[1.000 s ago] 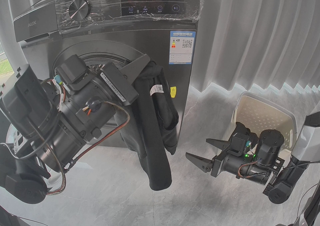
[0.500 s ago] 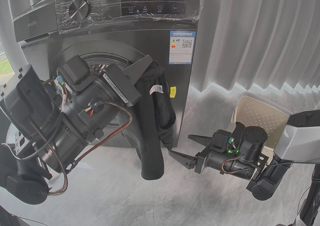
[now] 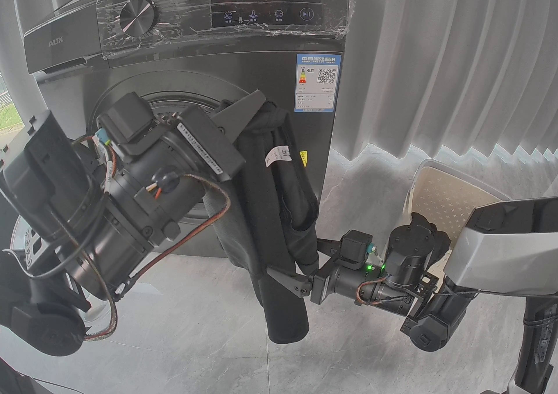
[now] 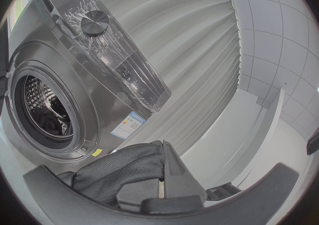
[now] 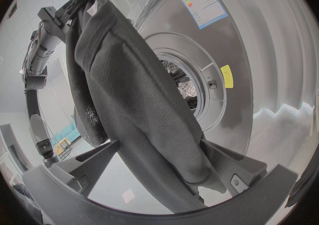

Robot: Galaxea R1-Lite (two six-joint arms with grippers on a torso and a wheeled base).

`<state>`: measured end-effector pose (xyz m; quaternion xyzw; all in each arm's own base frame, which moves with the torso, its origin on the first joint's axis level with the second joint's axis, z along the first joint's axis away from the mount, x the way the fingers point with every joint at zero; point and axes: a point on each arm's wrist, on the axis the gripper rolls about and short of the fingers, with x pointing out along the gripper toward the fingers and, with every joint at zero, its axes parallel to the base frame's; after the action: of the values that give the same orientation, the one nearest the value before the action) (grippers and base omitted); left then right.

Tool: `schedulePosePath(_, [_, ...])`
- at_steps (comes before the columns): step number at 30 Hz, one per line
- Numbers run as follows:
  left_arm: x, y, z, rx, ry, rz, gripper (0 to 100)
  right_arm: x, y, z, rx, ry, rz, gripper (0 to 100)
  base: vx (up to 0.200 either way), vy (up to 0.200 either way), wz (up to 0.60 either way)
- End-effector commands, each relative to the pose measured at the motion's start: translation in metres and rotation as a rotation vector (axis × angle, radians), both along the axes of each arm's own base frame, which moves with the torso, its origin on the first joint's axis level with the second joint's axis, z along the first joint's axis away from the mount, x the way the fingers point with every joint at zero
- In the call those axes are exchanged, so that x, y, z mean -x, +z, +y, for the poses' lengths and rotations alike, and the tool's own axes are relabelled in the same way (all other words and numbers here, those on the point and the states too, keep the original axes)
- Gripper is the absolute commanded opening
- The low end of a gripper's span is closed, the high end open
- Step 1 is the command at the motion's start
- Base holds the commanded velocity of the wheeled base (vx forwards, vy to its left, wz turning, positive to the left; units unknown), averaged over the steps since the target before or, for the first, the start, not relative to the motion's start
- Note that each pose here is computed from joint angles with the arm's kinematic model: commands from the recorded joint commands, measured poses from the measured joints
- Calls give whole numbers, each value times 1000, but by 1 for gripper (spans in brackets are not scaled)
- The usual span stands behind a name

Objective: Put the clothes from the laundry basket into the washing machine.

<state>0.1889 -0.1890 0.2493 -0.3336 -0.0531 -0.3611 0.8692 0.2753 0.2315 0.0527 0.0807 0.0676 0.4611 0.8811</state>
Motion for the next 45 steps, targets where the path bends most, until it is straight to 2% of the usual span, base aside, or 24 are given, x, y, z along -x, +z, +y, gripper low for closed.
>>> schedulePosePath(1, [0,1,0,3,0,-2,0,1,-8,6,8,13,13,100,0,0,0])
schedulePosePath(6, [3,5,-1,16,-12,-15,0,-5,-17,14,10,15,16,100,0,0,0])
schedulePosePath(13, [4,6,-2,19,-17,-16,0,-13,-14,20,-15,-5,-10,100,0,0,0])
schedulePosePath(30, [5,7,-4,36,-26,-32,0,-18,-19,41,-40,24,-36,100,0,0,0])
schedulePosePath(36, [11,12,-6,54,-48,-47,0,-23,-15,43,-61,-22,-44,100,0,0,0])
schedulePosePath(37, [11,12,-6,54,-48,-47,0,-23,-15,43,-62,-22,-41,0,0,0,0])
schedulePosePath(41, [8,11,-5,51,-39,-45,0,-21,-15,42,-62,-21,-34,0,0,0,0])
schedulePosePath(45, [6,10,-5,48,-32,-42,0,-5,-14,33,-26,-12,-6,0,0,0,0])
